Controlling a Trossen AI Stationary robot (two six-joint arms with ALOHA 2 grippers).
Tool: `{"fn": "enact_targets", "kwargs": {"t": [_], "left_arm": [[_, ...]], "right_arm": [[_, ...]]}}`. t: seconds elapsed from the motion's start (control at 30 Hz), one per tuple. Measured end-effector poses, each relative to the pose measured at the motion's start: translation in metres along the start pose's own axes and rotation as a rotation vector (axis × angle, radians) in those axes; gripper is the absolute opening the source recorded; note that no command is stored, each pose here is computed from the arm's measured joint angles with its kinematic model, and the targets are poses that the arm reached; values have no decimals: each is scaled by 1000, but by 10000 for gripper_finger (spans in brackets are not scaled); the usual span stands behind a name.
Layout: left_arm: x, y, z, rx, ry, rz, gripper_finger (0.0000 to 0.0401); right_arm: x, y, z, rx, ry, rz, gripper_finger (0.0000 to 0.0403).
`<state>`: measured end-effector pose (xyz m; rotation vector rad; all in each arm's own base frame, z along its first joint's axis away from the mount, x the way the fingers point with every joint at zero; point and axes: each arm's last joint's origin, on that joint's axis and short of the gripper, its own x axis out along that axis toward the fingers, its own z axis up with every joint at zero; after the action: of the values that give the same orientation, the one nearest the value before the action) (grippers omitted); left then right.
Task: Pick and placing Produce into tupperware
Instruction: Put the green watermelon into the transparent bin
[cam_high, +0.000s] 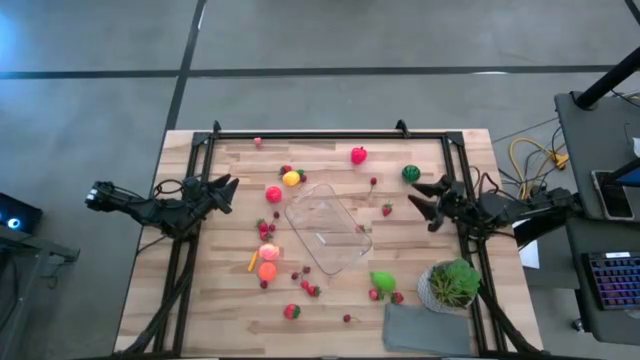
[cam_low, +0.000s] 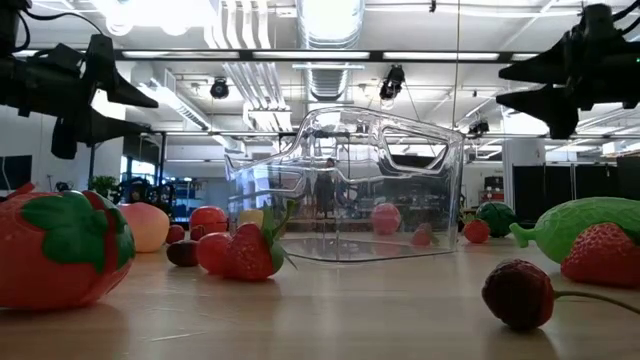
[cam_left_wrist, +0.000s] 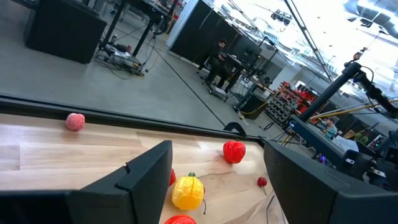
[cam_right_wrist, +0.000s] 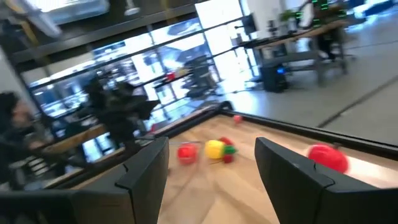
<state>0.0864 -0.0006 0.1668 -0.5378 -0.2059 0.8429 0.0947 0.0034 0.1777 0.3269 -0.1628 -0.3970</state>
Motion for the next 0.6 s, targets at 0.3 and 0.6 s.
{"fn": "enact_targets", "kwargs": {"t": [0.3,0.6], "left_arm": [[0,0,0,0,0,0,241],[0,0,0,0,0,0,241]], "right_arm": [[0,0,0,56,-1,-8,231],[0,0,0,66,-2,1,231]]}}
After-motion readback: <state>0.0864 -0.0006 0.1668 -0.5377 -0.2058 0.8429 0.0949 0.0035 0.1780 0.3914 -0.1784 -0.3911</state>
